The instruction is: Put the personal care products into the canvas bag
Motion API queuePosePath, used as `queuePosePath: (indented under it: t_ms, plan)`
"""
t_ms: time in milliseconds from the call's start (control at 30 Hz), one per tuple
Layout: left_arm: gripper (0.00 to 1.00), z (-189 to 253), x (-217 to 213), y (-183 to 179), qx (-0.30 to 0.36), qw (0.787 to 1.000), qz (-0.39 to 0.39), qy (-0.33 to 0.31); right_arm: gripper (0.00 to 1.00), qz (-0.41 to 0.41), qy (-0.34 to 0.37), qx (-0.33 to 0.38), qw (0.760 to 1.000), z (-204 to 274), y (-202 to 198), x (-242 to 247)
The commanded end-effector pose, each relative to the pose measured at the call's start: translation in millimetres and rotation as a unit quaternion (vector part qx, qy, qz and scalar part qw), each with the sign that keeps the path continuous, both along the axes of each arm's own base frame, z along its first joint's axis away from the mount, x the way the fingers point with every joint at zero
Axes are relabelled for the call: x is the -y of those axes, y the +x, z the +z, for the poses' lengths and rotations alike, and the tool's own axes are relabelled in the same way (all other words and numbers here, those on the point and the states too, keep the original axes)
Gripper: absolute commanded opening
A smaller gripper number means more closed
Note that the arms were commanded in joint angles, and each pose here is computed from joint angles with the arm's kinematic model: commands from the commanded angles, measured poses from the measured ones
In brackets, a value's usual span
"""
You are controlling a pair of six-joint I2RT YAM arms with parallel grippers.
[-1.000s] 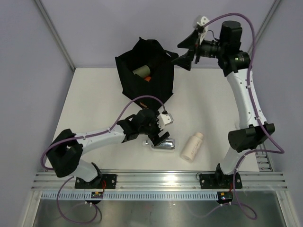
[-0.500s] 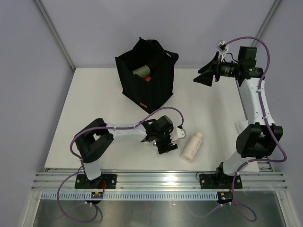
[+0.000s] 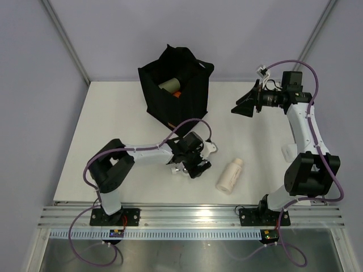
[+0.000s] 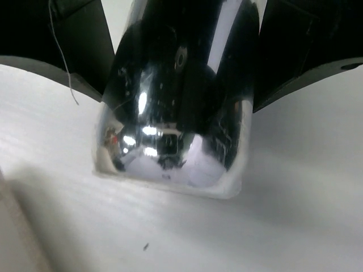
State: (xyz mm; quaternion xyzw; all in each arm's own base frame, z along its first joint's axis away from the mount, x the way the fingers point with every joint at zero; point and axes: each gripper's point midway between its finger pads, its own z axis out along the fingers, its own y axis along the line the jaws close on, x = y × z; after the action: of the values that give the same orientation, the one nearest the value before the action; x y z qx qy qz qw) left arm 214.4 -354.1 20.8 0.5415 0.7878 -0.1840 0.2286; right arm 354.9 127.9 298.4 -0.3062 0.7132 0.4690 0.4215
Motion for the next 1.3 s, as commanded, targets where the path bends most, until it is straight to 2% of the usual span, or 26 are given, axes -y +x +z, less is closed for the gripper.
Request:
queuePosePath:
  t_ms: [0,67,233,267,333,367,400,500,533,600,633,700,933,1067,1200,1267]
  plan:
    - [0.0,14,-29,-1,-0.061,0.994,0.08,-0.034,0.99,-0.003,-0.001,0.0,1.0,-6,-5,2]
    - [0.0,24,-35,8,-0.056,0.992,0.101,-0.055,1.0,-0.003,0.0,-0.01,1.0,-13,-5,2]
    - [0.0,1,-61,16,-0.049,0.988,0.144,0.007,0.99,-0.005,0.0,-0.025,1.0,-23,-4,3]
    - [0.11,-9,-71,17,-0.049,0.986,0.157,0.037,0.99,-0.004,0.0,-0.029,1.0,-25,-4,3]
    - [0.45,-13,-77,21,-0.038,0.983,0.168,0.06,1.0,-0.004,-0.001,-0.034,0.999,-28,-5,4]
    - [0.8,-14,-80,25,-0.027,0.981,0.177,0.07,1.0,-0.004,-0.002,-0.037,0.999,-31,-4,4]
    - [0.97,-14,-79,26,-0.024,0.981,0.177,0.07,0.99,-0.003,-0.002,-0.04,0.999,-32,-4,4]
    - [0.99,-14,-77,30,-0.019,0.981,0.178,0.073,0.99,-0.003,-0.004,-0.045,0.999,-35,-4,4]
    - [0.98,-15,-76,31,-0.021,0.981,0.178,0.075,0.99,-0.004,-0.004,-0.045,0.999,-36,-4,4]
    - [0.7,-22,-77,31,-0.028,0.98,0.177,0.089,1.0,-0.004,-0.006,-0.046,0.999,-37,-4,5]
    - [0.49,-21,-75,33,-0.031,0.979,0.178,0.092,0.99,-0.004,-0.006,-0.046,0.999,-37,-3,5]
    - [0.0,-23,-80,38,-0.02,0.975,0.194,0.108,0.99,-0.003,-0.006,-0.05,0.999,-38,-4,5]
    - [0.0,2,-83,42,-0.01,0.97,0.228,0.081,1.0,-0.004,-0.008,-0.058,0.998,-45,-5,5]
    - [0.0,32,-76,39,-0.054,0.966,0.252,0.002,1.0,-0.003,-0.005,-0.063,0.998,-47,-5,5]
    - [0.0,47,-79,46,-0.11,0.946,0.29,-0.092,1.0,-0.002,-0.004,-0.067,0.998,-50,-5,5]
    - [0.0,47,-82,38,-0.145,0.937,0.294,-0.122,0.99,-0.001,-0.003,-0.07,0.998,-52,-5,4]
